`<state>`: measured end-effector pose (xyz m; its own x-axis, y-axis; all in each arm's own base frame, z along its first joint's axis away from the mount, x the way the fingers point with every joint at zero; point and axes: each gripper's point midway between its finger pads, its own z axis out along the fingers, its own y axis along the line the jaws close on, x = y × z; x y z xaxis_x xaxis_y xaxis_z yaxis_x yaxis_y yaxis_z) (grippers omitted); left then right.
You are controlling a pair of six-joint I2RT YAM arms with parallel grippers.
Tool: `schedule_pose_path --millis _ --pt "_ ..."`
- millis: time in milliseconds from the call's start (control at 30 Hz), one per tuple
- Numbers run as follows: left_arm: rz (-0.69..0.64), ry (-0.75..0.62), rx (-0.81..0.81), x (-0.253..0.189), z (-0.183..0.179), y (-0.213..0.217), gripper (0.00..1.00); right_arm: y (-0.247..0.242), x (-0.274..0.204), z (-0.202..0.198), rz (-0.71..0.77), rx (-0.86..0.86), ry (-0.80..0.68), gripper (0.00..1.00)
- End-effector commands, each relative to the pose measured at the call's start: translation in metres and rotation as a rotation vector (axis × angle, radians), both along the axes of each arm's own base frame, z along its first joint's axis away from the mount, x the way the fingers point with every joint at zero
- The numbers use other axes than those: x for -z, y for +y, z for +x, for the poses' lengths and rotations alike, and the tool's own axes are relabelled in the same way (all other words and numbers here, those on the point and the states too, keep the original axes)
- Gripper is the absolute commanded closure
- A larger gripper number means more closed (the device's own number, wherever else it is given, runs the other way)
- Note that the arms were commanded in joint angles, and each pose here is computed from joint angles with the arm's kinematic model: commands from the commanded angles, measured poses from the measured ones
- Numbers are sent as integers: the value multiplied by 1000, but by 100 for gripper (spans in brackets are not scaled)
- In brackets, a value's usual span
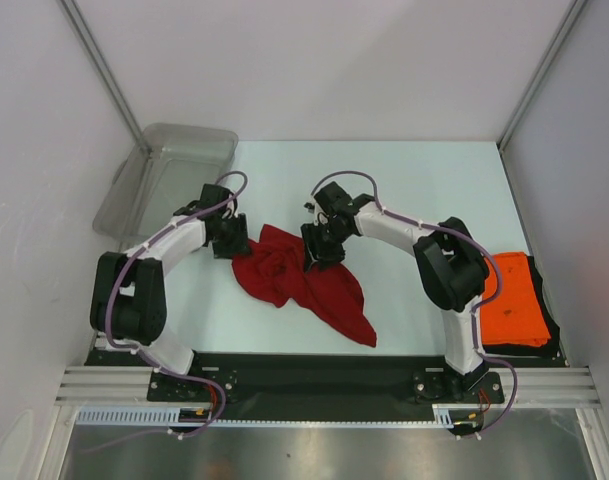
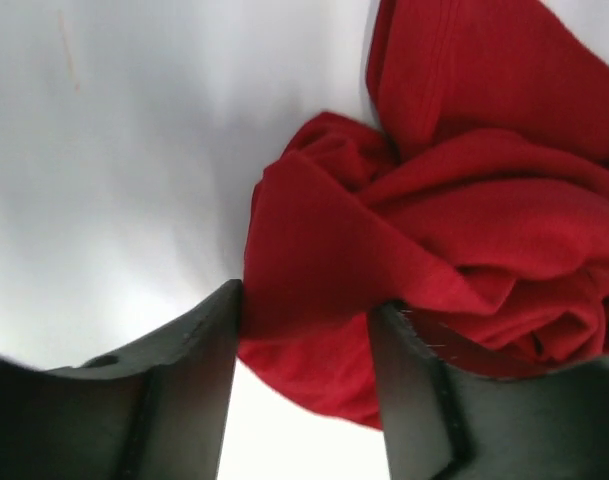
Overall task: Fold and stack the t-shirts
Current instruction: Flatten the tshirt out
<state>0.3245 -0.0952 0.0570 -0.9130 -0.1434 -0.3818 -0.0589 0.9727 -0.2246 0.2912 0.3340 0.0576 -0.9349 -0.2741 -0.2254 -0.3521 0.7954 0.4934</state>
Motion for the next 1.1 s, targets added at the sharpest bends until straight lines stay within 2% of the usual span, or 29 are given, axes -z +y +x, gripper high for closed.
schedule_pose_path --millis 0,100,133,200,233,300,433,567,733,833,900,1000,1033,1067 --pt "-38 -69 40 -10 28 -7 55 9 -10 4 29 -22 -8 49" --pt "-47 -72 46 -13 33 -9 72 14 -8 3 34 -32 -7 57" --pt "-48 -88 48 -19 35 -9 77 15 -8 3 36 -32 -9 67" --pt "-43 -101 50 -25 35 -8 86 14 -9 6 26 -19 -15 83" --pt "-43 -115 54 -31 37 -7 89 14 -11 9 20 -13 -29 100" --pt "-44 -135 55 -43 34 -7 99 6 -15 15 -28 12 -64 100" --pt "-51 -183 46 -68 25 -5 100 -23 -41 36 -130 92 -187 100" --pt "-64 -263 20 -104 14 -1 100 -69 -109 68 -231 226 -409 100" --pt "-111 -434 -12 -177 4 0 100 -104 -237 73 -201 332 -703 100" --pt "-134 -542 -32 -220 -9 4 100 -106 -300 46 -141 336 -815 100" --pt "-152 -582 -40 -235 -19 5 99 -108 -309 22 -133 328 -810 100" --pt "-185 -589 -54 -240 -44 6 98 -103 -303 -31 -83 301 -760 100" --pt "-193 -558 -61 -229 -59 7 96 -90 -268 -57 -108 235 -701 100" --pt "-199 -544 -74 -221 -67 8 89 -92 -271 -79 -32 269 -671 100"
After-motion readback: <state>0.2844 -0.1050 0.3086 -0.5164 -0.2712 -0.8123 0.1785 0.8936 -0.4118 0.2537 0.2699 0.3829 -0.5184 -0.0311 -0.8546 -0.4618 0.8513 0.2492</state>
